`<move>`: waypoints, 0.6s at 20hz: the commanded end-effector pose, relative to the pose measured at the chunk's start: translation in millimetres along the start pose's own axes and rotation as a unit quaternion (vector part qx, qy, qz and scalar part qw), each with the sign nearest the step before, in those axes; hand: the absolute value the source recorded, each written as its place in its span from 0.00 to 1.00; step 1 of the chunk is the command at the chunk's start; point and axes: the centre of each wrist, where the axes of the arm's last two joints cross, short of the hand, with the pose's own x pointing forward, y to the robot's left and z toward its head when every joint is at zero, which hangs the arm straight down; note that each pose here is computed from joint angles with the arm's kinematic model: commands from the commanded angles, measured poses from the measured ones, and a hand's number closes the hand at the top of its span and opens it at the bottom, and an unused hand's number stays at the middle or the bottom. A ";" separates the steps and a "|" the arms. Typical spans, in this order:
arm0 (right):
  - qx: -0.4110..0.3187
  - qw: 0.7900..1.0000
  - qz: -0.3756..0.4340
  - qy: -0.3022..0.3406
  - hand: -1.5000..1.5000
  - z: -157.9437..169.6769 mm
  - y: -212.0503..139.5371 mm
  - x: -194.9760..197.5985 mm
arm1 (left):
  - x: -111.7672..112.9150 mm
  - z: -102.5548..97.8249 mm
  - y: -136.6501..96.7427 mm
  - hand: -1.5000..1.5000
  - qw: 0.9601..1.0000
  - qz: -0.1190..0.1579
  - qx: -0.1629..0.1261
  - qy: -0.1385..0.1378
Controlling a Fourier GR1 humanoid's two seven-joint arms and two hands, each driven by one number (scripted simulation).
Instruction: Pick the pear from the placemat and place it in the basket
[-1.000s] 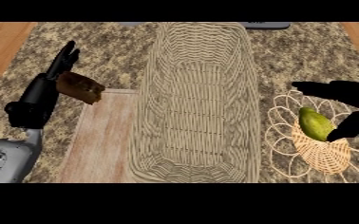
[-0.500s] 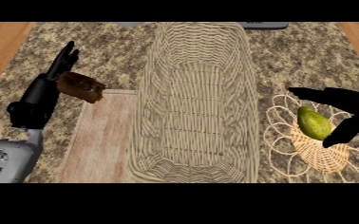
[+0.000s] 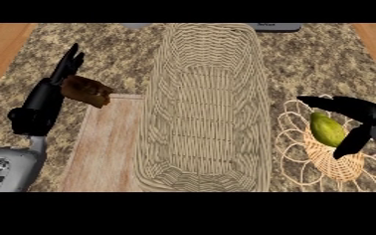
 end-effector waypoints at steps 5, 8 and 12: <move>0.064 0.994 -0.081 -0.046 1.00 -7.2 17.3 -21.5 | -1.7 8.2 -9.0 0.50 1.000 0.000 0.002 -0.008; 0.063 0.993 -0.073 -0.062 1.00 -14.6 14.9 -12.7 | -0.9 0.8 -3.4 0.50 1.000 -0.006 0.008 0.002; 0.047 0.995 -0.040 -0.079 1.00 -31.3 29.1 -11.2 | -4.8 3.3 -5.0 0.50 1.000 -0.001 0.004 0.006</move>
